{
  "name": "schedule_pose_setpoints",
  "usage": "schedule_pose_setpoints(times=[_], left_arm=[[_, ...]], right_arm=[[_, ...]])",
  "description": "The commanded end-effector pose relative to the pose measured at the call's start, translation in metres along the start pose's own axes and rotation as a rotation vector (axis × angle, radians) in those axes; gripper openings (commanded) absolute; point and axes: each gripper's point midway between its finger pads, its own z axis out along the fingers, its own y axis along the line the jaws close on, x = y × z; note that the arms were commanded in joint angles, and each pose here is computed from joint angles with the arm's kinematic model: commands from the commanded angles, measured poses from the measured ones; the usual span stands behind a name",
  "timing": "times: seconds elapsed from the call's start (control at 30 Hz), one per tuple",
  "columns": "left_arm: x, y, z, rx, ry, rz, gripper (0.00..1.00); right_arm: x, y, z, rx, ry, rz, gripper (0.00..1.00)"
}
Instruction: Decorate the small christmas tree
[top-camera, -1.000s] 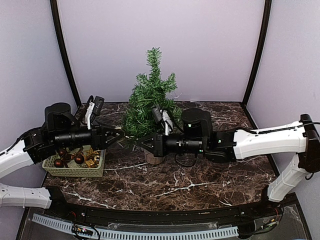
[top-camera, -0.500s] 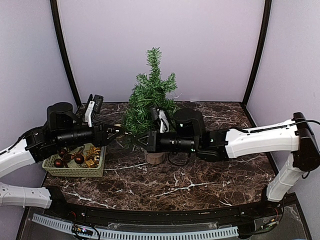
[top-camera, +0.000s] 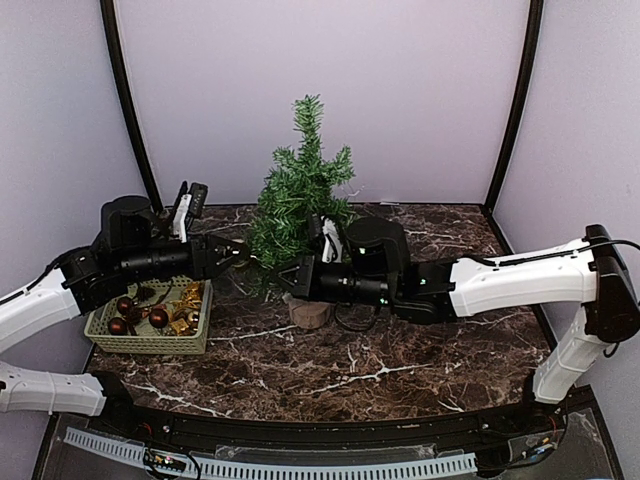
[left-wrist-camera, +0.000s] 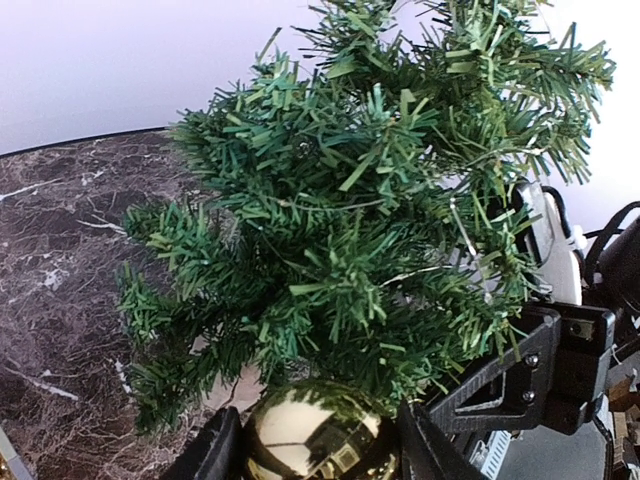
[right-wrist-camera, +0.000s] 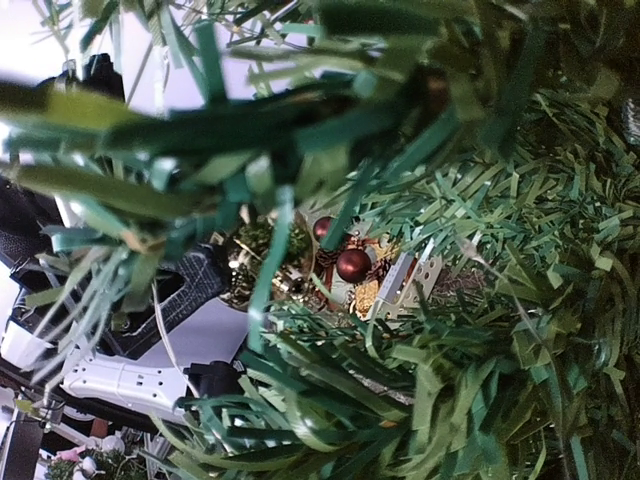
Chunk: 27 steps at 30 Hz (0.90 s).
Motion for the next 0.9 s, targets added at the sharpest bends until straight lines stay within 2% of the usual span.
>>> schedule_pose_setpoints(times=[0.0,0.3,0.67,0.87], left_arm=[[-0.028,-0.03,-0.008,0.13,-0.081,0.035,0.42],[-0.016,-0.038,-0.015,0.187,-0.05,0.056,0.42],[-0.012,-0.023,-0.022,0.097,-0.065,0.032,0.42],[-0.007,-0.022,-0.019,0.102,-0.038,0.017,0.42]], right_arm=[[-0.012,0.022,0.002,-0.07,-0.044,-0.008,0.0],[-0.006,0.049,0.004,-0.14,-0.027,-0.096,0.0],[-0.012,0.038,-0.006,-0.074,-0.098,-0.086,0.0],[-0.013,0.033,-0.006,-0.058,-0.108,-0.07,0.0]])
